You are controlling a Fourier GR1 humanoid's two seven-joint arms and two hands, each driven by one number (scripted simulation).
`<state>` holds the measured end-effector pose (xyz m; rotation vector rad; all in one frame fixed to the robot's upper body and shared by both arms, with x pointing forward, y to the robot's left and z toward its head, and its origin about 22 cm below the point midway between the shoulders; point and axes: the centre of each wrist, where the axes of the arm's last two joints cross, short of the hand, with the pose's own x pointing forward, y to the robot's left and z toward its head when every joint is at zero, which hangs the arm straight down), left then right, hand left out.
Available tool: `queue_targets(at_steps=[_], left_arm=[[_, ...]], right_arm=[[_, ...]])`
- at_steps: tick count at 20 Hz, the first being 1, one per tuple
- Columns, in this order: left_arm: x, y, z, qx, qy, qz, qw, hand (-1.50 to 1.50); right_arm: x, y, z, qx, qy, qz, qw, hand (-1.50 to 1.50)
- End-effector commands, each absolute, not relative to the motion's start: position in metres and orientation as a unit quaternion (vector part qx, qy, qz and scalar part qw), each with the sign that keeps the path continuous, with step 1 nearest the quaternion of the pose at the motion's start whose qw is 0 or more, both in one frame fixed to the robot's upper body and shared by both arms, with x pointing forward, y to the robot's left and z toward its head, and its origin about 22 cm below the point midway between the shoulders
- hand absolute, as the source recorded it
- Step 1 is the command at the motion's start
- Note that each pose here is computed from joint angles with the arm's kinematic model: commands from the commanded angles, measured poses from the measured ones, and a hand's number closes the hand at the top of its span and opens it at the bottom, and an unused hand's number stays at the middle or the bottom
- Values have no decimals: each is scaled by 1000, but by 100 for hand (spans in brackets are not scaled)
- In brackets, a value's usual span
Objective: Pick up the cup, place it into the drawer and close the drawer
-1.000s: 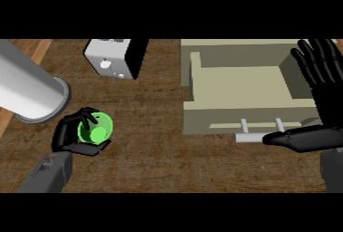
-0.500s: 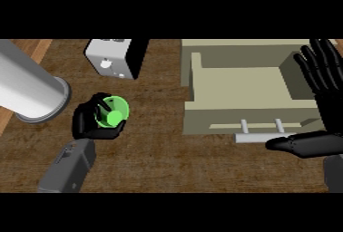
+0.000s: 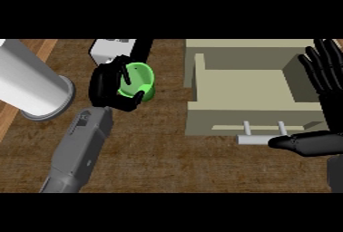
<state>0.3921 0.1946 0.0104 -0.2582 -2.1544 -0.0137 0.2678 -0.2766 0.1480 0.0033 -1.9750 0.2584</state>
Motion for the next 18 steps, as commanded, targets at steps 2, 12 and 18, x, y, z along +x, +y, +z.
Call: queue_targets(at_steps=[2,12,18], left_arm=[[403,157,78,-125,-880,-40,456,150],[433,61,182,-81,-867,-62,487,150],[438,38,167,-37,-825,-91,557,150]], right_arm=[[269,-272,152,-5,-834,97,542,-150],[276,-267,144,-1,-837,110,536,-150],[278,-286,156,9,-838,118,532,-150]])
